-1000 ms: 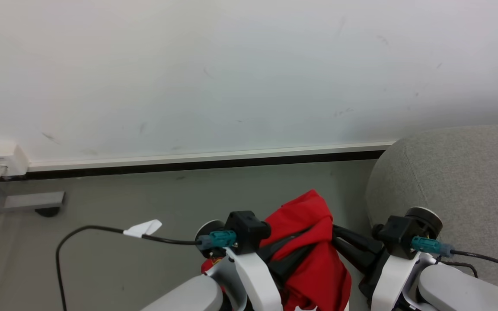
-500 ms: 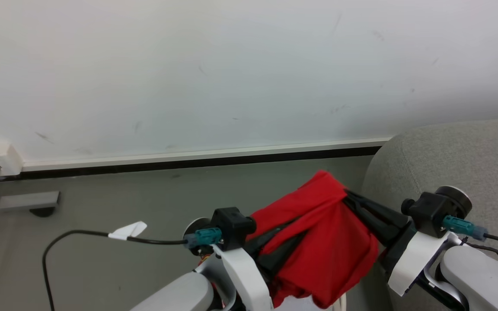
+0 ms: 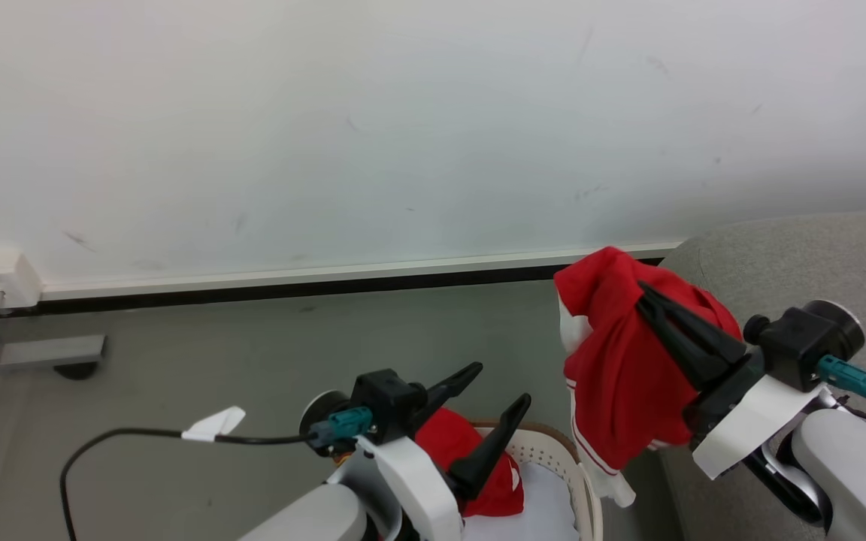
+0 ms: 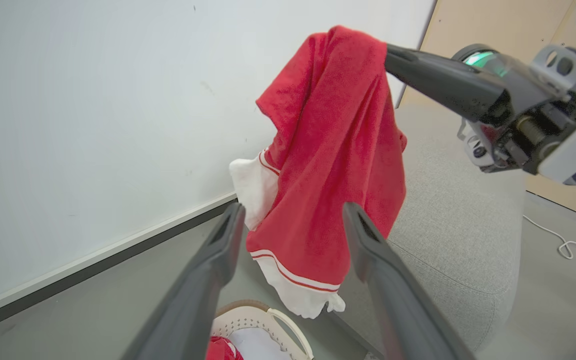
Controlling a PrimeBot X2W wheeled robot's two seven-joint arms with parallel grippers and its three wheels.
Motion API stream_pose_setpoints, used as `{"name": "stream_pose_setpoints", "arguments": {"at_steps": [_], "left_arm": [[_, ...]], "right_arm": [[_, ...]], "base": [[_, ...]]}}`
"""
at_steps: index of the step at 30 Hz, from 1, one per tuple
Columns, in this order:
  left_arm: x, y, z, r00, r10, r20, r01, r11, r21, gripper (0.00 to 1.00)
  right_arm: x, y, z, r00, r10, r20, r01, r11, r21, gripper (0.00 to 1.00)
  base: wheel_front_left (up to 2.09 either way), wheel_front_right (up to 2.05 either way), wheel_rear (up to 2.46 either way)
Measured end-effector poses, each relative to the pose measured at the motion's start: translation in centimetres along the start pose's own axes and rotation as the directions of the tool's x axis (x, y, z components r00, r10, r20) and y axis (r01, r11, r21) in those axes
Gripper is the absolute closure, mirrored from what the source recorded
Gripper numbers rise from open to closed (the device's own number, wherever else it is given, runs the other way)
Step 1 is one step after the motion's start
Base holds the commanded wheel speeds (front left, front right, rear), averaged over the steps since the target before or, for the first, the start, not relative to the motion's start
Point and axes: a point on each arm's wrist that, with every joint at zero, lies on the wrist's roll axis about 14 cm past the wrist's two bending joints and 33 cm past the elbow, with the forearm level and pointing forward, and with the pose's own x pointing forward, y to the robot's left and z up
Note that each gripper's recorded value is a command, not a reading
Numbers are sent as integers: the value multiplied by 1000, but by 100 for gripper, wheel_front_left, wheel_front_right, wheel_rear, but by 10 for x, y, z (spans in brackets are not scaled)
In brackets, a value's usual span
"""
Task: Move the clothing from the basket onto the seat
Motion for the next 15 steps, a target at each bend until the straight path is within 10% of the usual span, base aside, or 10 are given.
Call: {"name": "stream_pose_setpoints", "arguments": {"at_steps": [15], "left_arm": [[11, -16, -9, 999, -40, 6, 40, 999, -16, 0]], "right_arm": [[-27, -35, 24, 988, -138, 75, 139, 990, -15, 100]], "base": [[0, 0, 0]]}}
